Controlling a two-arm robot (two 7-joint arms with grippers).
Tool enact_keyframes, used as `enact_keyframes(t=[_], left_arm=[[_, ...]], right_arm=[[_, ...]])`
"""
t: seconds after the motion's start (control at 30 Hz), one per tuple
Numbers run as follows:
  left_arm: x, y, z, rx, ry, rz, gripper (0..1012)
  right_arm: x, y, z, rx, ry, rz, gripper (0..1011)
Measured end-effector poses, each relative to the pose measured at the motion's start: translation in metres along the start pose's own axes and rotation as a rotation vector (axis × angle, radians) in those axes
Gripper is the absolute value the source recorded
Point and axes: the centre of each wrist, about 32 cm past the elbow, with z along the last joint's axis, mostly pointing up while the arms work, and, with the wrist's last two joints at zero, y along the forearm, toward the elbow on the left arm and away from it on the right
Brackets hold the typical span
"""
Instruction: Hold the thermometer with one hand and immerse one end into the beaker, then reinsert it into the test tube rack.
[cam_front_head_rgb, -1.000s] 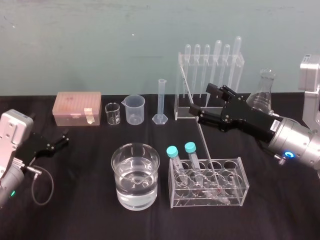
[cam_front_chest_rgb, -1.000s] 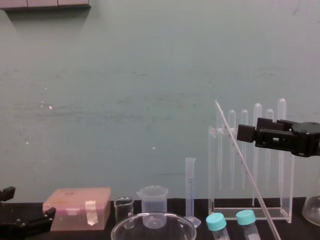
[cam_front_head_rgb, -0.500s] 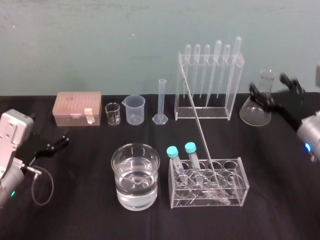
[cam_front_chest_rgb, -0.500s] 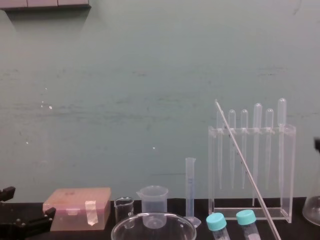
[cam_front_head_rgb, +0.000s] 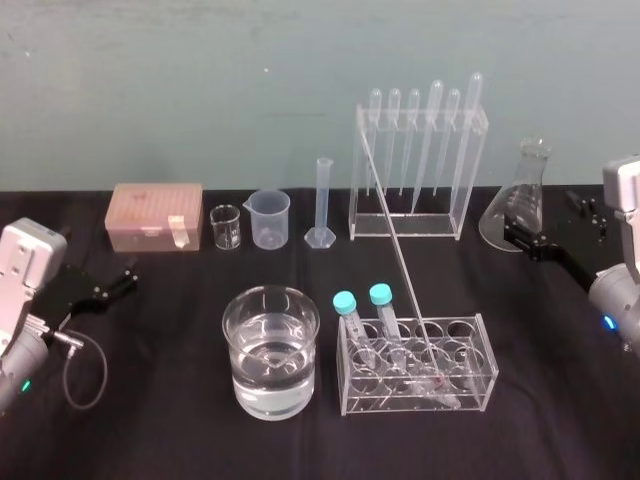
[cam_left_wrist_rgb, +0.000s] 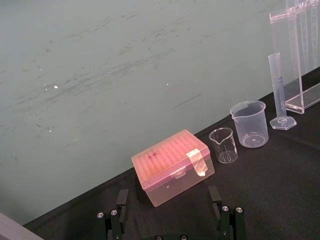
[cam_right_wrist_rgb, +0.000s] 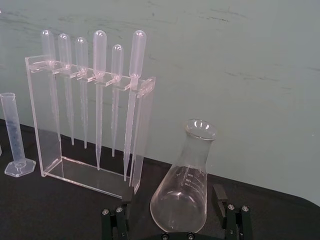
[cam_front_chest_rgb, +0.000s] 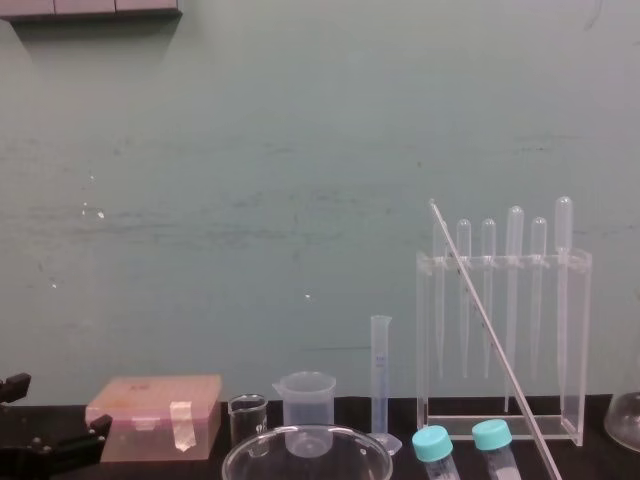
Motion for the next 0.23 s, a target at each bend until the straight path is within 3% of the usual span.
enact_keyframes(t=[0.23], left_arm=[[0.0000,0.0000,0.0000,0.000,0.000,0.000,1008]], right_arm=[[0.0002,0.0000,0.0006,0.002,0.001,-0.002,1003]])
